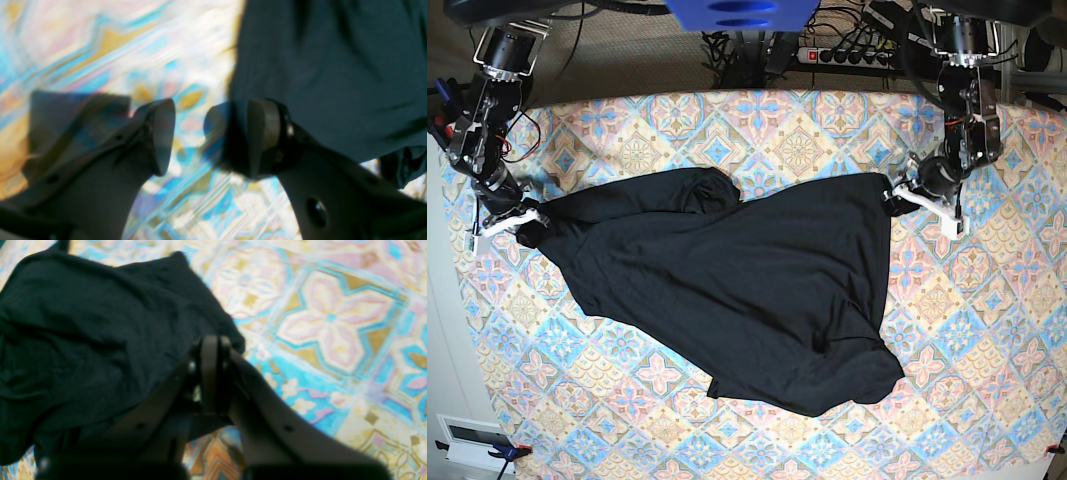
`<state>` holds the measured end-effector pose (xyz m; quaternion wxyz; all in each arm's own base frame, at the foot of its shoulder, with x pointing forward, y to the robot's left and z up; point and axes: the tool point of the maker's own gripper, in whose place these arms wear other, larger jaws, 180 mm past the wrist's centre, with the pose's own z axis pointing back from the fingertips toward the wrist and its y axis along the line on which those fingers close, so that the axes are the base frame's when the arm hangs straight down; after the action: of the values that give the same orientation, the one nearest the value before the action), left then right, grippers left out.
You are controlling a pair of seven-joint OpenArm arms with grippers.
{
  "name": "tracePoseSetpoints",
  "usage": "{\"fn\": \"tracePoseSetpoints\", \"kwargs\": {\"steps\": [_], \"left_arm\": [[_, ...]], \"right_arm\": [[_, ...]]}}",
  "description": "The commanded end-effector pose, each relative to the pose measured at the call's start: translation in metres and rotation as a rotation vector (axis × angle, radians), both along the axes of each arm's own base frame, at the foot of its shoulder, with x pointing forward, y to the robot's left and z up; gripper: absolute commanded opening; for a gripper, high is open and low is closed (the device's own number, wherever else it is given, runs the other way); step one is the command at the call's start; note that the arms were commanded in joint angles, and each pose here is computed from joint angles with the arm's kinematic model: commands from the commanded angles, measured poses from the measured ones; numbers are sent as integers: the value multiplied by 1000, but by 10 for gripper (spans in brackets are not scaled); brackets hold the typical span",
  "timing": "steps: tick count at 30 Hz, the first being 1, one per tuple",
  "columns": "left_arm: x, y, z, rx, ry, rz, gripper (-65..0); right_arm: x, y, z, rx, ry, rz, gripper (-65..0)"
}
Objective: Layout the t-shirt on the table in an organized manner, then fold the t-shirt properly
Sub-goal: 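Pull the shirt edge with the left gripper outward to spread the shirt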
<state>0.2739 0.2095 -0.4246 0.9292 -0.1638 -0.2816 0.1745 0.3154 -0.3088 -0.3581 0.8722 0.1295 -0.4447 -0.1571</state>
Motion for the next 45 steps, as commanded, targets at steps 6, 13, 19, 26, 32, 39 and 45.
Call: {"fn": "tracePoseSetpoints", "kwargs": {"steps": [6,13,19,26,32,39,45], "left_arm": [[-1,-54,-11,-58,39,-115,-314],[-6,-96,-15,-123,55,-170,-315],[-7,-104,-15,-137,57,-177,-366],[28,-76,8,-118,-31,-103,-650],[58,-6,40,-89,-137,86,-650],[61,77,71,34,-201,195,-650],[52,138,96,101,-245,310,-650]], "right_arm": [[10,-6,19,-18,-61,4,-650],[14,-2,31,-32,-91,19,-650],[14,-1,33,-34,-95,21,-650],[14,-1,32,-34,-93,21,-650],[14,0,34,-37,-98,25,-650],[17,25,34,-42,-84,104,-650],[19,69,26,-27,-67,219,-650]]}}
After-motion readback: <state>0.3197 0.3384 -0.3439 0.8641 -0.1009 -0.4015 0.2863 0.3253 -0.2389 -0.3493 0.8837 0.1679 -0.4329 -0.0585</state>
